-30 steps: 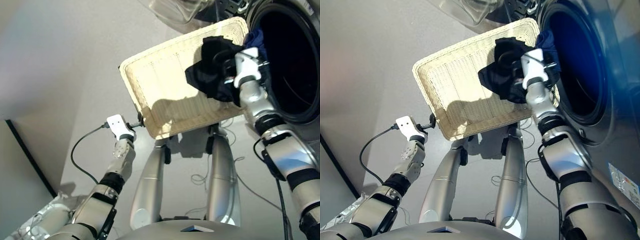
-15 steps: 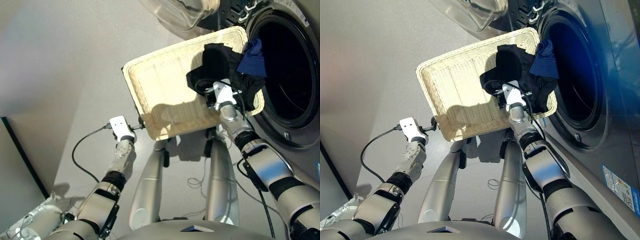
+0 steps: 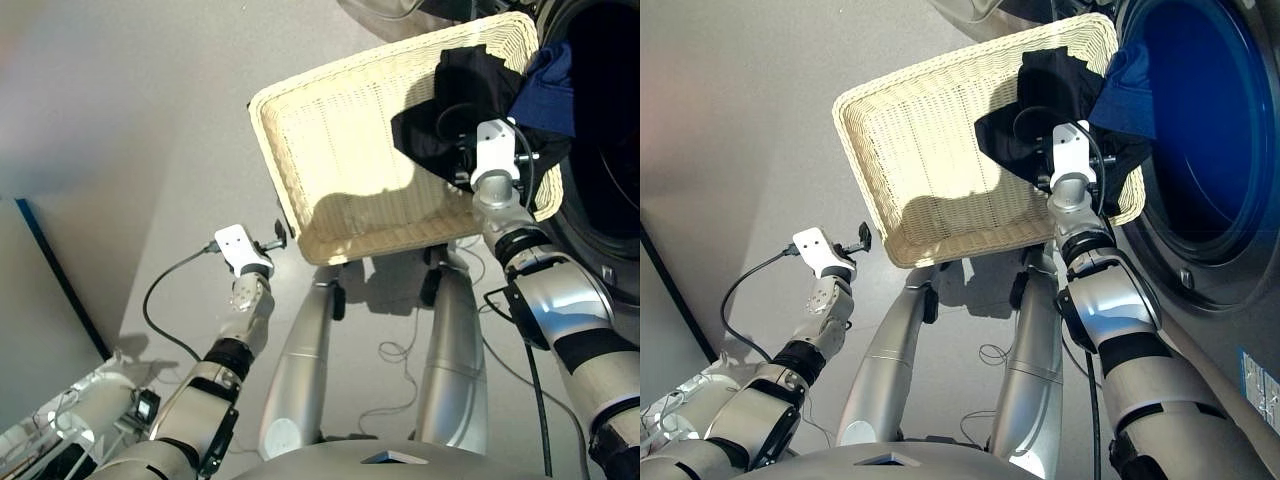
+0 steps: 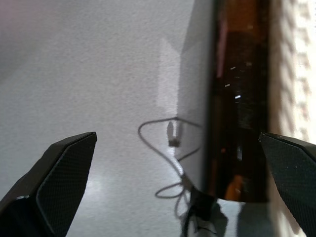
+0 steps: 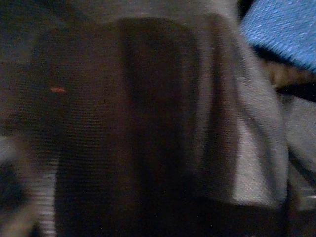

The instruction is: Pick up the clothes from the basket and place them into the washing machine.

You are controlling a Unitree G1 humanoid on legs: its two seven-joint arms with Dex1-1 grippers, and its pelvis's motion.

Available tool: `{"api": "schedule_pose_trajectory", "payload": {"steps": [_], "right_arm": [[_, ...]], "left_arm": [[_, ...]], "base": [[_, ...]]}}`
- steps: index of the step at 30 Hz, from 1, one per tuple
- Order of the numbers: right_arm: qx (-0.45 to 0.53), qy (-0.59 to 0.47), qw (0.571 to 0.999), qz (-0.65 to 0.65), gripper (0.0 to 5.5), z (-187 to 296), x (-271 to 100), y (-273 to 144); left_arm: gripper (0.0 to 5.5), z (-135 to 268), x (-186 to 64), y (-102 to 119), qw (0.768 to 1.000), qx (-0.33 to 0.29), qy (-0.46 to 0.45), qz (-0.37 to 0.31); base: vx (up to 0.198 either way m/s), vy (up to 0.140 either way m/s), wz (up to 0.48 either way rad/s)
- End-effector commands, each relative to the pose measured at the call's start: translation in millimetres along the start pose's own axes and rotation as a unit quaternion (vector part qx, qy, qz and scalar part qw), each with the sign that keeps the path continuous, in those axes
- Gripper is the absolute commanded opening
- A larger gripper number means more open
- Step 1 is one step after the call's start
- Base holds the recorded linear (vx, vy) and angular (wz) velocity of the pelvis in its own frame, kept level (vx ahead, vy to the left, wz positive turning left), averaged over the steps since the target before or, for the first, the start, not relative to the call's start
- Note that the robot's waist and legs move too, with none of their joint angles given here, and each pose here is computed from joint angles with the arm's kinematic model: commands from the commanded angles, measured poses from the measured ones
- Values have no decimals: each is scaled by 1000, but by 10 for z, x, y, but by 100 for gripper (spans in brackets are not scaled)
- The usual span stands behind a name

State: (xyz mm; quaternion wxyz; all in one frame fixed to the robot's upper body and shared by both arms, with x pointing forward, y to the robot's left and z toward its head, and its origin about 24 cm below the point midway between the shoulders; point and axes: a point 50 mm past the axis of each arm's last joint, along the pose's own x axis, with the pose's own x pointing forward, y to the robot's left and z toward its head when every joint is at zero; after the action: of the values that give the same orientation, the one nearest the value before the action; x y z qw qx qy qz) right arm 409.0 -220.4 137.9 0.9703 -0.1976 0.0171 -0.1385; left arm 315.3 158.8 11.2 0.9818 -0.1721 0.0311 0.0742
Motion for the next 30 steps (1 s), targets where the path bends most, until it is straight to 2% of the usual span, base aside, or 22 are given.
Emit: {"api": "schedule_pose_trajectory", "payload": {"steps": [1,9,13,18,19,22,25,29,30], "right_arm": [[18,-44,999,-16,0,351,82,-106],[93,-132,986,-45,0,706,41,-57],[81,-182,977,-71,0,775,-32,-76],[-20,-233,960,-152,0,778,-120,-182],[-62,-235,950,-195,0,719,-127,-266],[-86,-220,942,-240,0,668,-108,-403],[-58,-181,929,-317,0,644,-69,-688],[-18,-159,880,-448,0,744,-112,-1227],[21,-155,863,-481,0,803,-141,-1394]], "left_arm": [[550,219,61,109,999,-18,-40,12],[550,178,12,238,999,-14,-39,35],[550,195,6,261,997,-20,-52,52],[550,138,-30,263,996,-9,-52,65],[550,144,-34,254,996,-5,-56,66],[550,173,-54,256,996,5,-68,63],[550,196,-61,261,995,5,-74,63],[550,152,-95,294,995,1,-67,73],[550,142,-94,285,995,1,-65,73]], "base": [[0,0,0],[-9,-6,-22],[0,0,0],[0,0,0],[0,0,0],[0,0,0],[-7,37,10],[-18,64,20],[-33,73,185]]}}
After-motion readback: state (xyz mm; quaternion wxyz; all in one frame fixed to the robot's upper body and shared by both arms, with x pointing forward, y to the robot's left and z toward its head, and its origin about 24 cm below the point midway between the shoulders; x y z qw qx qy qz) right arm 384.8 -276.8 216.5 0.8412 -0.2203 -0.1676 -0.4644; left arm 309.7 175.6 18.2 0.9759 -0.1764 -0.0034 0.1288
